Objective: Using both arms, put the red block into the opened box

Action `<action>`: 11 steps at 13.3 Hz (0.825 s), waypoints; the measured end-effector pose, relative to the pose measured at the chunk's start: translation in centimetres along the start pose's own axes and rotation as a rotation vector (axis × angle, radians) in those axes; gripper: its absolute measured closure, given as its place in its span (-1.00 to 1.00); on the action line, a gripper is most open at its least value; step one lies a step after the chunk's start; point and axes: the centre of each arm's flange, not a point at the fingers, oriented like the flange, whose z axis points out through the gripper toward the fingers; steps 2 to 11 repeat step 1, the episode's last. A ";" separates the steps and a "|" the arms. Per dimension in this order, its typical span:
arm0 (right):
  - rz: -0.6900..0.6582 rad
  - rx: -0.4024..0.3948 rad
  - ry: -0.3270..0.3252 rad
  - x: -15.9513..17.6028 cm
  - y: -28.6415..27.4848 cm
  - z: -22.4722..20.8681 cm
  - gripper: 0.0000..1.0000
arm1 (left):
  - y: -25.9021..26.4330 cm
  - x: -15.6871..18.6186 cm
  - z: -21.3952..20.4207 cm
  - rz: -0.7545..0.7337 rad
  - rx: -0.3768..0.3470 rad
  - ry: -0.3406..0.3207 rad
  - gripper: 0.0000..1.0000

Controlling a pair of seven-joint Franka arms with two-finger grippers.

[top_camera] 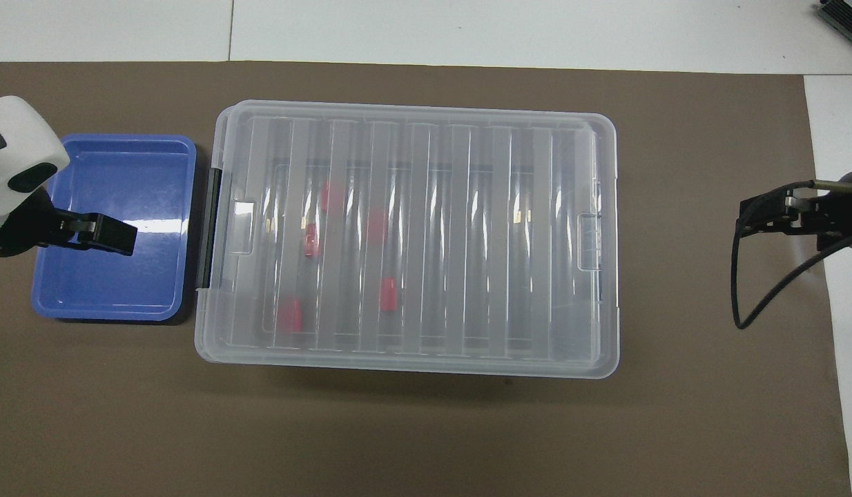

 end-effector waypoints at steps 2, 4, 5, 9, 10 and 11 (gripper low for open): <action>0.000 0.000 0.000 0.0 0.0 0.0 -1.00 | 0.0 0.0 0.0 0.000 0.000 0.000 -1.00; 0.000 0.000 0.000 0.0 0.0 0.0 -1.00 | 0.0 0.0 0.0 0.000 0.000 0.000 -1.00; 0.000 0.000 0.000 0.0 0.0 0.0 -1.00 | 0.0 0.0 0.0 0.000 0.000 0.000 -1.00; 0.000 0.000 0.000 0.0 0.0 0.0 -1.00 | 0.0 0.0 0.0 0.000 0.000 0.000 -1.00; 0.000 0.000 0.000 0.0 0.0 0.0 -1.00 | 0.0 0.0 0.0 0.000 0.000 0.000 -1.00; 0.000 0.000 0.000 0.0 0.0 0.0 -1.00 | 0.0 0.0 0.0 0.000 0.000 0.000 -1.00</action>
